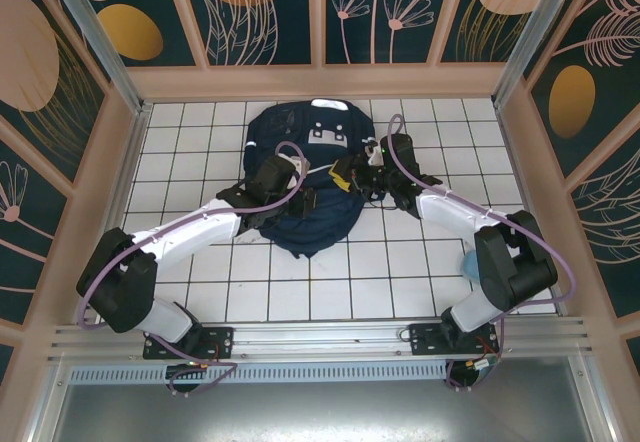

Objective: Pack the student bag

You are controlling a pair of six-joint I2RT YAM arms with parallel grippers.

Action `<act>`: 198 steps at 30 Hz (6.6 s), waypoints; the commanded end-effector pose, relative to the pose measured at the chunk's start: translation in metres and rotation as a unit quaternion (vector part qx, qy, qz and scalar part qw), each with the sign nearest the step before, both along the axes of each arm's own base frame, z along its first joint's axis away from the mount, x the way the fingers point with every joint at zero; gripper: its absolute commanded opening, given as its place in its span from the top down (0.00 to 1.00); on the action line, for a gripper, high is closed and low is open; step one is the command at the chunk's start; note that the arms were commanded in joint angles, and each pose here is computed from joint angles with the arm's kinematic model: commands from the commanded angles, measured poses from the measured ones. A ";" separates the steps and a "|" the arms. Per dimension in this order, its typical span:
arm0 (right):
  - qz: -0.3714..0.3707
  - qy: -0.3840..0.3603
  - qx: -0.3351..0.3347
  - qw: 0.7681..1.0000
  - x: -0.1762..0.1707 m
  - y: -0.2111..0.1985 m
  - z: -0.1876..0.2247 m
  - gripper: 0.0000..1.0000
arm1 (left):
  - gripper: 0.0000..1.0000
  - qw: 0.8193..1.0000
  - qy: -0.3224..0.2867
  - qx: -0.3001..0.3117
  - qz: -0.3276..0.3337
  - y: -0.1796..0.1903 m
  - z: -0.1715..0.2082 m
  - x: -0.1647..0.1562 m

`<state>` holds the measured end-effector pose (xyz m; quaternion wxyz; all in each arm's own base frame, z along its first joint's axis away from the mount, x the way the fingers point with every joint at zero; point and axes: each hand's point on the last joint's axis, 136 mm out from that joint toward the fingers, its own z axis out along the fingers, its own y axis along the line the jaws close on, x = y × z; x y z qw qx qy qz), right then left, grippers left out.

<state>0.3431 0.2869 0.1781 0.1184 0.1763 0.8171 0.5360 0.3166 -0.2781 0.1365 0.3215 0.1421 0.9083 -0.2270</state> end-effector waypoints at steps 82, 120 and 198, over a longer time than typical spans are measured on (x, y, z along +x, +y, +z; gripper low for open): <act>-0.348 0.204 -0.395 0.825 -0.110 -0.348 -0.136 0.14 | 0.12 0.968 -0.016 -0.014 0.248 0.133 0.053 0.027; -0.374 0.255 -0.374 0.809 -0.129 -0.327 -0.143 0.12 | 0.01 0.976 -0.021 -0.060 0.209 0.111 0.079 0.033; 0.103 0.001 -0.546 0.831 -0.145 -0.136 -0.148 0.14 | 0.02 0.997 -0.065 0.004 0.034 0.037 0.074 0.041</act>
